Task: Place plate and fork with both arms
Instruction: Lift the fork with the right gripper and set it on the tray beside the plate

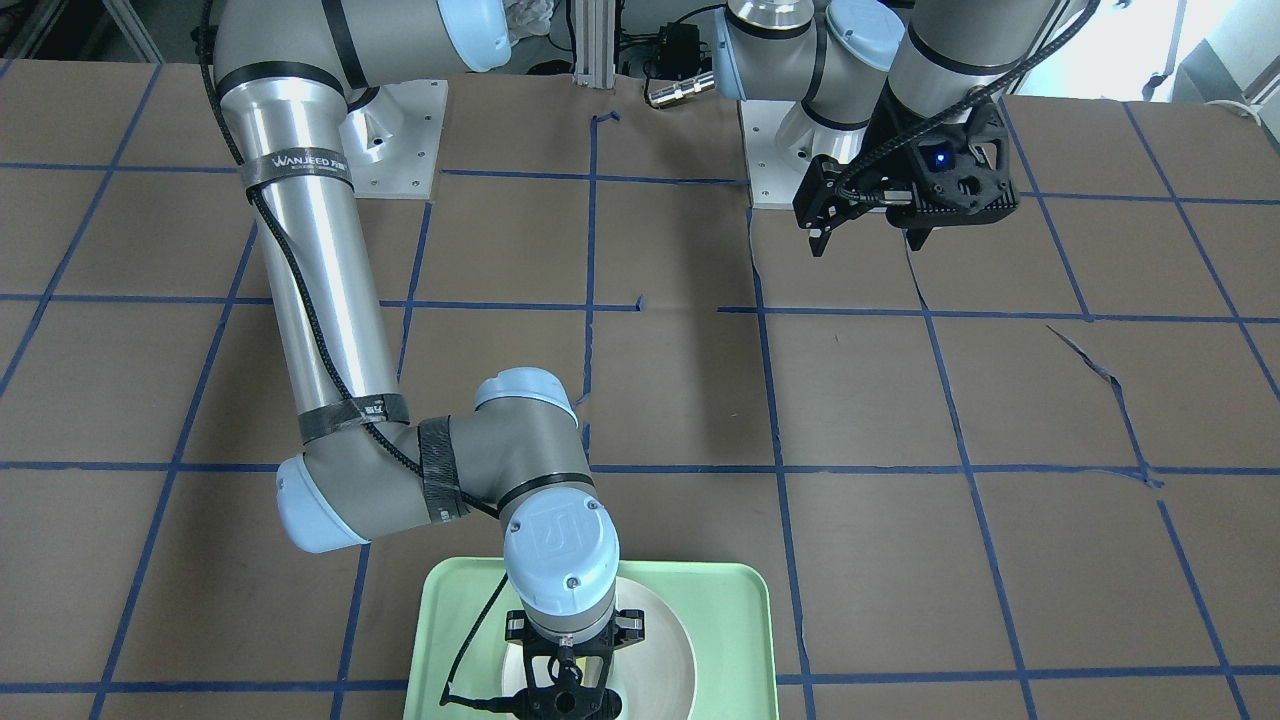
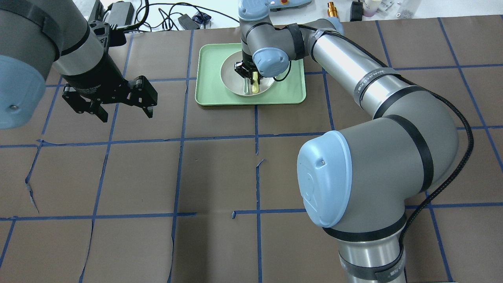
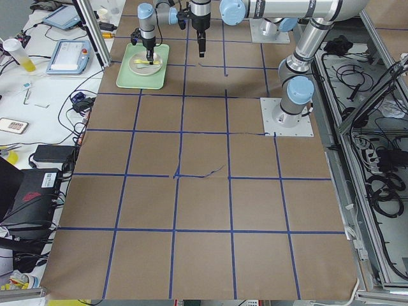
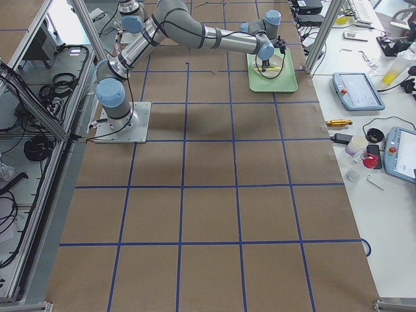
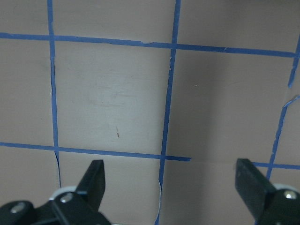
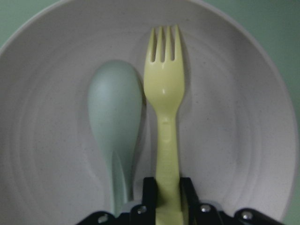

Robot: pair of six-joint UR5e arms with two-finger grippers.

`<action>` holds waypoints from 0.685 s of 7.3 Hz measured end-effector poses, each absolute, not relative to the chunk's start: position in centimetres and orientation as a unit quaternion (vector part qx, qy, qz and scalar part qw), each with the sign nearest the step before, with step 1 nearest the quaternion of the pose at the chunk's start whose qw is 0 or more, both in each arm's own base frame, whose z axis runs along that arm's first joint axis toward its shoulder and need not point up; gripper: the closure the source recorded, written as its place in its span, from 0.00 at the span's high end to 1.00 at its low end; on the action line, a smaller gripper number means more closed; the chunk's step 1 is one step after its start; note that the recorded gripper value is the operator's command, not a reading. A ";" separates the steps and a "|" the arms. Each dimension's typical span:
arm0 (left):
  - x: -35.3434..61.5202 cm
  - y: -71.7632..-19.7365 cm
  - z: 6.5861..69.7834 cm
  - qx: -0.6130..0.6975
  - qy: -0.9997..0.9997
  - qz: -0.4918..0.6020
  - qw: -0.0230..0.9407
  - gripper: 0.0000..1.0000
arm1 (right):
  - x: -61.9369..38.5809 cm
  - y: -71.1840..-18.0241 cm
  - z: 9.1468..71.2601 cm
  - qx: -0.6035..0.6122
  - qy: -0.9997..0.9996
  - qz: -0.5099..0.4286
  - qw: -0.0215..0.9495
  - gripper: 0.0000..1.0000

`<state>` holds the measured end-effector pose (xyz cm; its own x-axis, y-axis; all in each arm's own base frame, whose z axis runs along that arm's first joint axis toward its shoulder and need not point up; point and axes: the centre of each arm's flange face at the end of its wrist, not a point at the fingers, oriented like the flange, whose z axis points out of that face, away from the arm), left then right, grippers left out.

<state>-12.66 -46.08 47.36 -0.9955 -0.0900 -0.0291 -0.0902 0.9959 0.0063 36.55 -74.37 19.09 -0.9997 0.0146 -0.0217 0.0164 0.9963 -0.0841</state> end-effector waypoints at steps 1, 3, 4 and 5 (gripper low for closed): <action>-12.7 -46.1 47.4 -0.045 0.999 0.004 0.014 1.00 | 36.5 -74.4 19.3 0.007 0.999 -0.044 0.011 0.02; -12.6 -46.1 47.4 -0.045 0.999 0.004 0.015 1.00 | 36.5 -74.2 20.7 0.000 0.999 -0.051 0.012 0.02; -12.6 -46.1 47.4 -0.045 0.999 0.004 0.015 1.00 | 36.0 -74.2 22.4 -0.010 0.998 -0.060 0.012 0.02; -12.6 -46.1 47.4 -0.045 0.999 0.004 0.014 1.00 | 35.0 -74.4 24.0 -0.021 0.997 -0.068 0.010 0.01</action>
